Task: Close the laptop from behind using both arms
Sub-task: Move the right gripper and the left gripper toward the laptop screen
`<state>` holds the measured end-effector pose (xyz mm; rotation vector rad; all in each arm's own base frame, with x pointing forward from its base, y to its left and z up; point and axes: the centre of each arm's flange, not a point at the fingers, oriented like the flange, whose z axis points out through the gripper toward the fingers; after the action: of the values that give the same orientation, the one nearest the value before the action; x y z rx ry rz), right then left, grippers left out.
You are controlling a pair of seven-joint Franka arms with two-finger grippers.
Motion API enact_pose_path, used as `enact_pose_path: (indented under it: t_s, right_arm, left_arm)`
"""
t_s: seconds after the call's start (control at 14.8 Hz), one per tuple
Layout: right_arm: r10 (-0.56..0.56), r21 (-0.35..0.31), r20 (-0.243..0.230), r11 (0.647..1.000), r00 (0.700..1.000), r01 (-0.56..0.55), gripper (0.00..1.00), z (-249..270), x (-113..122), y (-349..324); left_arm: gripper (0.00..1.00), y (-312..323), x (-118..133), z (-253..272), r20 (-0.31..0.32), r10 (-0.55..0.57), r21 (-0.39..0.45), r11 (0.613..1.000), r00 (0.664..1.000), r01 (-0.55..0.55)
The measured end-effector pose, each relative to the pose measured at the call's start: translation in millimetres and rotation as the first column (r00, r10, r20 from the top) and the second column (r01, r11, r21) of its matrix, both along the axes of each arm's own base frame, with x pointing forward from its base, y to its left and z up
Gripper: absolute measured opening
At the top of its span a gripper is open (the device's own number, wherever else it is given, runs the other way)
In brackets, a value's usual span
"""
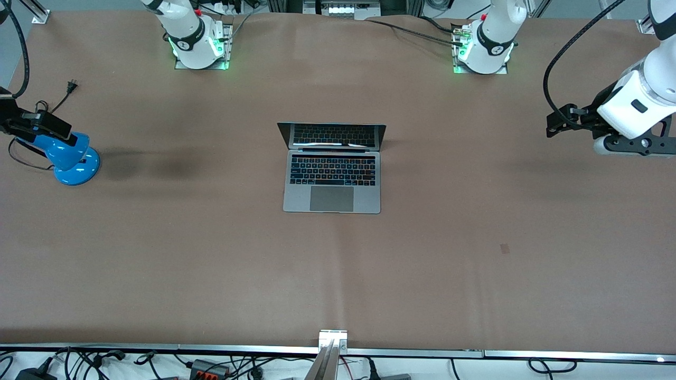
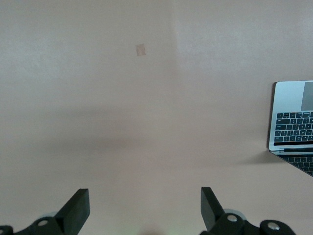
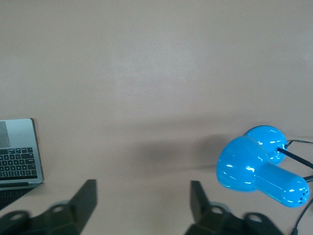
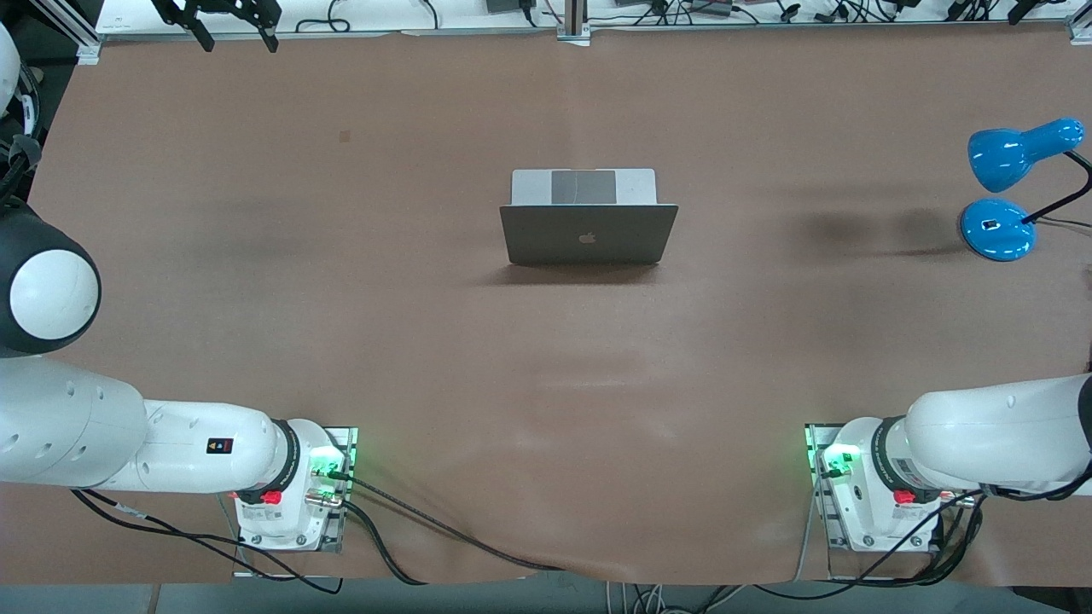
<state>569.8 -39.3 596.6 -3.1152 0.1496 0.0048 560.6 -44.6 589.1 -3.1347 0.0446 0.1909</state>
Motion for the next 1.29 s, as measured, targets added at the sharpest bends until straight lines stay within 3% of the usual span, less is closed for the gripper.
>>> enact_pose_path:
  t_s: [0.07, 0.34, 0.47, 0.88, 1.02, 1.15, 1.29]
  right_arm:
    - [0.001, 0.001, 0.000, 1.000, 1.000, -0.001, 0.64, 0, 0, 1]
    - [0.013, 0.020, -0.020, 1.000, 1.000, -0.012, 0.26, -4, 0, 9]
    - [0.037, 0.040, -0.043, 0.999, 0.998, -0.035, 0.05, -9, -1, 24]
    - [0.126, 0.128, -0.134, 0.986, 0.983, -0.109, 0.01, -58, 13, 84]
    - [0.160, 0.166, -0.179, 0.977, 0.971, -0.131, 0.01, -83, 11, 112]
    - [0.158, 0.228, -0.220, 0.968, 0.963, -0.107, 0.01, -106, 3, 129]
    - [0.141, 0.247, -0.228, 0.965, 0.963, -0.083, 0.01, -121, -6, 131]
  left_arm:
    - [1.00, 0, 1, -2, -0.003, -0.001, 0.000, 1.000, 1.000, 0.001]
    - [1.00, -1, 16, -16, -0.022, -0.009, -0.003, 1.000, 1.000, 0.009]
    - [0.84, -4, 24, -27, -0.036, -0.021, -0.005, 1.000, 0.999, 0.021]
    - [0.24, -11, 19, -38, -0.129, -0.043, -0.008, 0.999, 0.991, 0.042]
    - [0.03, -21, 13, -43, -0.178, -0.058, -0.049, 0.998, 0.982, 0.050]
    - [0.01, -35, 7, -54, -0.223, -0.074, -0.121, 0.991, 0.972, 0.048]
    - [0.01, -52, -1, -75, -0.277, -0.099, -0.186, 0.981, 0.956, 0.048]
